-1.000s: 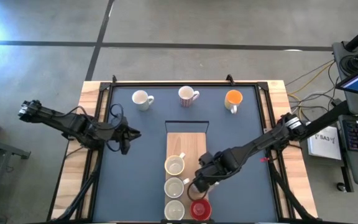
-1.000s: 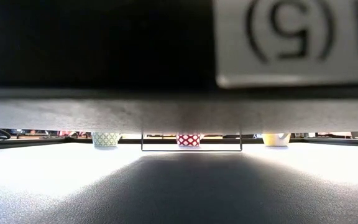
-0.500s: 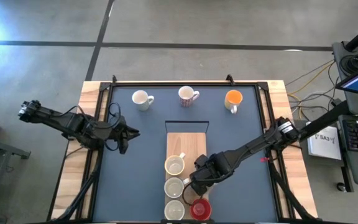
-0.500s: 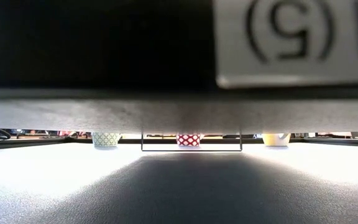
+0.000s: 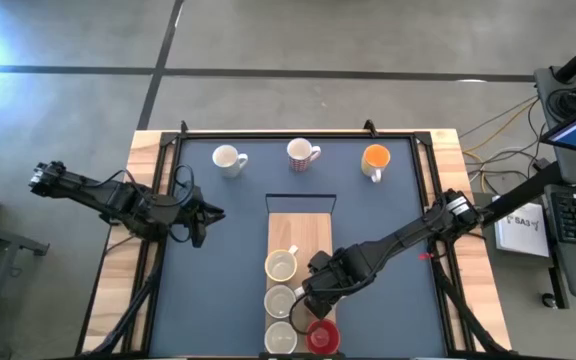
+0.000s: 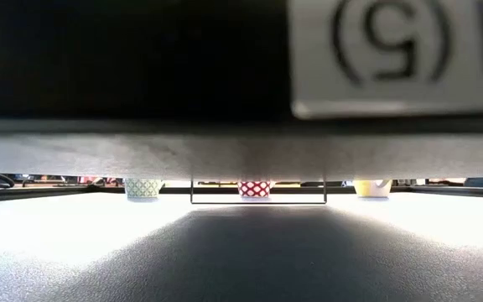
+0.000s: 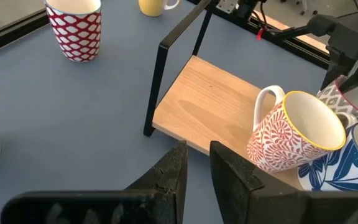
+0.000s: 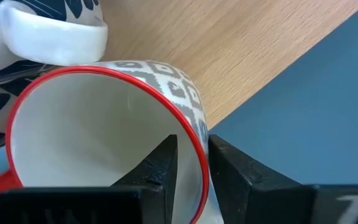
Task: Place coffee mugs
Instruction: Put the red and gray mug on the shelf
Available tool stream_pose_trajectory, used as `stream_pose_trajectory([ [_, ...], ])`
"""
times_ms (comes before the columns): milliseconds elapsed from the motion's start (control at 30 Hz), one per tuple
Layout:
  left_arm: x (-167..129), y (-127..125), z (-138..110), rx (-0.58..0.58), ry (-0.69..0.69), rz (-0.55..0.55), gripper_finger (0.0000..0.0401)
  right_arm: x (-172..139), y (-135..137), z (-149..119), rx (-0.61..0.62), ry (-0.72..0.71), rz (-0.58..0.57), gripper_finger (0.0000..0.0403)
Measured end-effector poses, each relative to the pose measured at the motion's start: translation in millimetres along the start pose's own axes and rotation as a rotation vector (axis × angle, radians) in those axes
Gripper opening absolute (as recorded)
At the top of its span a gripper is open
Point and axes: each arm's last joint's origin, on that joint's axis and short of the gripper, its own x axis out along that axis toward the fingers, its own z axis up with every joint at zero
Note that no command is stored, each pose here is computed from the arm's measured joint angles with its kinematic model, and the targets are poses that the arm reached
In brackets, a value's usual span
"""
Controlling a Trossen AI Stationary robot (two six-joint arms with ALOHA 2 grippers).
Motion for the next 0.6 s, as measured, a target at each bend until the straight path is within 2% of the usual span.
stream_pose_trajectory([
  [600, -0.2, 0.7, -0.8, 0.005, 0.008, 0.006, 0.0052, -3.4, 0.8, -0.3, -0.052, 0.002, 0.023, 0.0068],
])
